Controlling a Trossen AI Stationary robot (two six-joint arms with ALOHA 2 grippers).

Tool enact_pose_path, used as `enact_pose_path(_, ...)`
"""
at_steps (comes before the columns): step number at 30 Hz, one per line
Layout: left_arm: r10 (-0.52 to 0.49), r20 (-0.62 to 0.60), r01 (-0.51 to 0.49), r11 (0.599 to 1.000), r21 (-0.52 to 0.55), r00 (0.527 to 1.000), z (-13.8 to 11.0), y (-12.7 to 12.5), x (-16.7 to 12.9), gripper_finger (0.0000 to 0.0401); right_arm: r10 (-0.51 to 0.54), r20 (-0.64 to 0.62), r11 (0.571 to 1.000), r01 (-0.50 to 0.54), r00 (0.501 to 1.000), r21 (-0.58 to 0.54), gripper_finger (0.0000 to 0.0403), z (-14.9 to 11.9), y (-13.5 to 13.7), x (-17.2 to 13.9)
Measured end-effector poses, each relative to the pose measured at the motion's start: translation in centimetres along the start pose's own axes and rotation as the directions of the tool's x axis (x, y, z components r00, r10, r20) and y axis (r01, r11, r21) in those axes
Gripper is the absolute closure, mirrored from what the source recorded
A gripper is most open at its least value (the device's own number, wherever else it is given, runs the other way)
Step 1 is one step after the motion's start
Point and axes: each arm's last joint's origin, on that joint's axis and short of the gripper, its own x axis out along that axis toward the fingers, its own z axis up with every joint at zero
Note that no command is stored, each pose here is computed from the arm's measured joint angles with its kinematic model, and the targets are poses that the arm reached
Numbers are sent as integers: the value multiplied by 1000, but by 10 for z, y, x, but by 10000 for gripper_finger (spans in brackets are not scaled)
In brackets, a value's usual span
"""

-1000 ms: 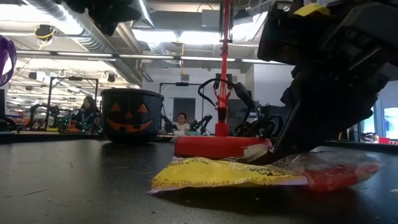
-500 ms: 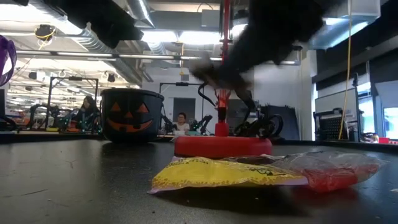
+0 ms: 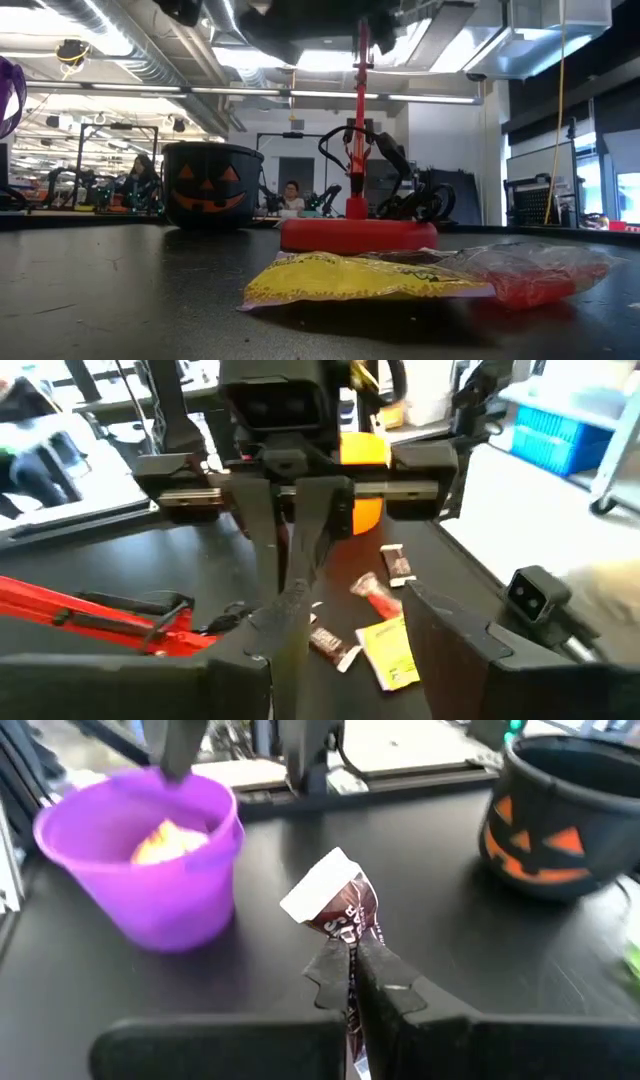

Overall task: Organize candy in baskets
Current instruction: Put the brown chocolate bar into the black bucket

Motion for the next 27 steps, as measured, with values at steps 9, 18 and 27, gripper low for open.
enact_pose_path(9,133,-24,-132,991,34,991,-3,-1,2,248,99,73,995,-101,992,21,396,17,-10,12)
enact_pose_path(18,202,-100,-195,978,70,974,-18,-3,17,249,104,64,994,-105,993,16,396,16,-12,14)
enact_pose_path(27,208,-116,-200,977,77,971,-22,-4,19,311,99,48,995,-100,994,6,396,15,-12,13)
